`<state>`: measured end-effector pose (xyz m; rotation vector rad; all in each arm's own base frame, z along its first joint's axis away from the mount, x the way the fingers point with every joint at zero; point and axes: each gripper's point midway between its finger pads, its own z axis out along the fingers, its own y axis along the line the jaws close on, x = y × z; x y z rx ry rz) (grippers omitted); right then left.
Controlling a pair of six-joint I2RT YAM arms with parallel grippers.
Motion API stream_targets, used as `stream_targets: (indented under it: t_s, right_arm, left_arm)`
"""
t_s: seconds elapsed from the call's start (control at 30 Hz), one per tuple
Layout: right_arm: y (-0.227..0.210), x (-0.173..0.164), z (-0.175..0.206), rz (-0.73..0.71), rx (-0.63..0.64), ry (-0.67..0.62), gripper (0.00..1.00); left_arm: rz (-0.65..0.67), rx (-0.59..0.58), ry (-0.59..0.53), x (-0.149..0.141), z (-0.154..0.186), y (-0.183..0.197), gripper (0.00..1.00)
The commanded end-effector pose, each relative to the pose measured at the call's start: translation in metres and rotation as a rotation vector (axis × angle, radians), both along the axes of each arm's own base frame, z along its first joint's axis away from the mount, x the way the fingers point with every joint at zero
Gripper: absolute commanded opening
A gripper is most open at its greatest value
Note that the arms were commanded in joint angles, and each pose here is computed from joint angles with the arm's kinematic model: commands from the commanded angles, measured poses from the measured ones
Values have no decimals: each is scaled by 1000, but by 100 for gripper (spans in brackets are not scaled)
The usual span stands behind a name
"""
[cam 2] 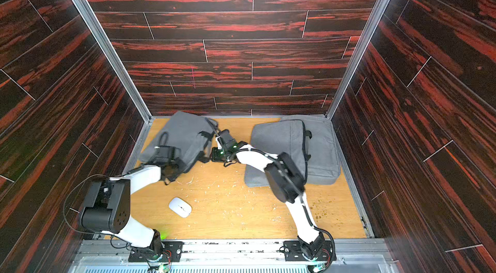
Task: Put the mouse into the laptop bag
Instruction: Move the zippered laptop bag to the center of the board.
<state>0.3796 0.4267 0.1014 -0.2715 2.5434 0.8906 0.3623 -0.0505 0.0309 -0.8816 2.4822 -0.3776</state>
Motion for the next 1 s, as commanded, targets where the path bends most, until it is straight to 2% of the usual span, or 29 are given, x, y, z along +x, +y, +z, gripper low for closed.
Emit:
stream_targets:
  t_s: [0.0,0.23,0.4,0.7,0.77,0.83,0.87,0.97]
  right_arm:
    - [-21,2,43,-51,12,-103,40]
    - [-49,-8,51,-76,-47,-164,40]
    - [-59,-10,50,-56,-113,-194,40]
    - [-57,-2,53,10,-185,-254,41]
    - [-61,5,48,5,-219,-259,41]
    - [-67,13,41,-9,-239,-244,42]
    - [-69,18,38,-17,-240,-230,42]
    - [-75,30,35,-34,-228,-199,41]
  left_arm:
    - [-244,-30,129,-41,-21,-45,0]
    - [-384,40,181,-63,-25,-55,0]
    - [-371,125,201,-77,-17,-37,0]
    - [-310,225,112,-58,31,-14,3]
    - [-275,233,114,-56,35,-7,12]
    - [-238,256,121,-56,37,2,16]
    - [-185,292,140,-58,38,14,23]
    - [-81,313,158,-62,39,40,60]
